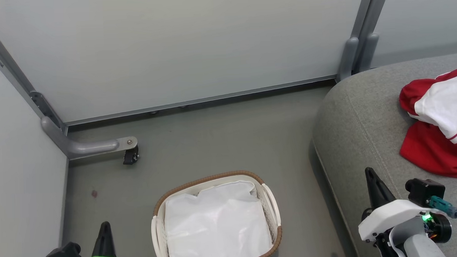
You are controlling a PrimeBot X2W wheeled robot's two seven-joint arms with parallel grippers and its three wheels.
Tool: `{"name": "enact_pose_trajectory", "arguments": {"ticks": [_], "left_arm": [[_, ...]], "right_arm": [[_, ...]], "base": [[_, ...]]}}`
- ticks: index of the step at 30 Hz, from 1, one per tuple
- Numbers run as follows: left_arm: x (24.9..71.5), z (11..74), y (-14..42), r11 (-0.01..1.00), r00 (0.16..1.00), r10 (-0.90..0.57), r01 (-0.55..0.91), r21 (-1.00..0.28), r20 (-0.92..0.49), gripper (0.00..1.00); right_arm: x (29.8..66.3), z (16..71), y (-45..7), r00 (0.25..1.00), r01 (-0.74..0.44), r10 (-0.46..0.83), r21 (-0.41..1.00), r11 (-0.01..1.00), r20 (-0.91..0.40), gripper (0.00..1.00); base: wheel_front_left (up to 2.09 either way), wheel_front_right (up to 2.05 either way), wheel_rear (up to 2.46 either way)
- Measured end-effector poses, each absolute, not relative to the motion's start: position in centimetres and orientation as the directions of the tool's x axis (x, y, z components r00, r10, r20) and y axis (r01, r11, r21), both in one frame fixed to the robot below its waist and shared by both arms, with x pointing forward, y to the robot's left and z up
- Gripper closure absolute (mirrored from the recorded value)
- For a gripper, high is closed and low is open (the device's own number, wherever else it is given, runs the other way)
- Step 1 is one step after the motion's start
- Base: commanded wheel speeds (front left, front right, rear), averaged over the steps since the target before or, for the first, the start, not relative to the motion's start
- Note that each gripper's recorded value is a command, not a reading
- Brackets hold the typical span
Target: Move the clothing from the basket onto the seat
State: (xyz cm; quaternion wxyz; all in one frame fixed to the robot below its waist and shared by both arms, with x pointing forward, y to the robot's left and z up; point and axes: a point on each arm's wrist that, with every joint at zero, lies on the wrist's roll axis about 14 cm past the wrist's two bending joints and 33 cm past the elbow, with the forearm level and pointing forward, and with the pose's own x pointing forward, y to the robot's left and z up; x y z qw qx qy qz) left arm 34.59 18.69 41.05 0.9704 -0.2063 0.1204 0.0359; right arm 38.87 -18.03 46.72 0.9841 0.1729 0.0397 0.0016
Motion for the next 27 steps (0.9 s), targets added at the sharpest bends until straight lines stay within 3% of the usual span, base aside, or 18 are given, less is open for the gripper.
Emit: {"name": "enact_pose_trajectory", "arguments": {"ticks": [27], "left_arm": [[35.9, 43.1, 19.6, 0.683, 0.973, 0.054, -0.201, -0.703, -0.225, 1.00]], "right_arm": [[38.9, 47.5, -19.2, 0.995, 0.086, -0.034, 0.690, 0.719, -0.090, 1.00]], "base": [[0.00, 0.00, 0.00]]}}
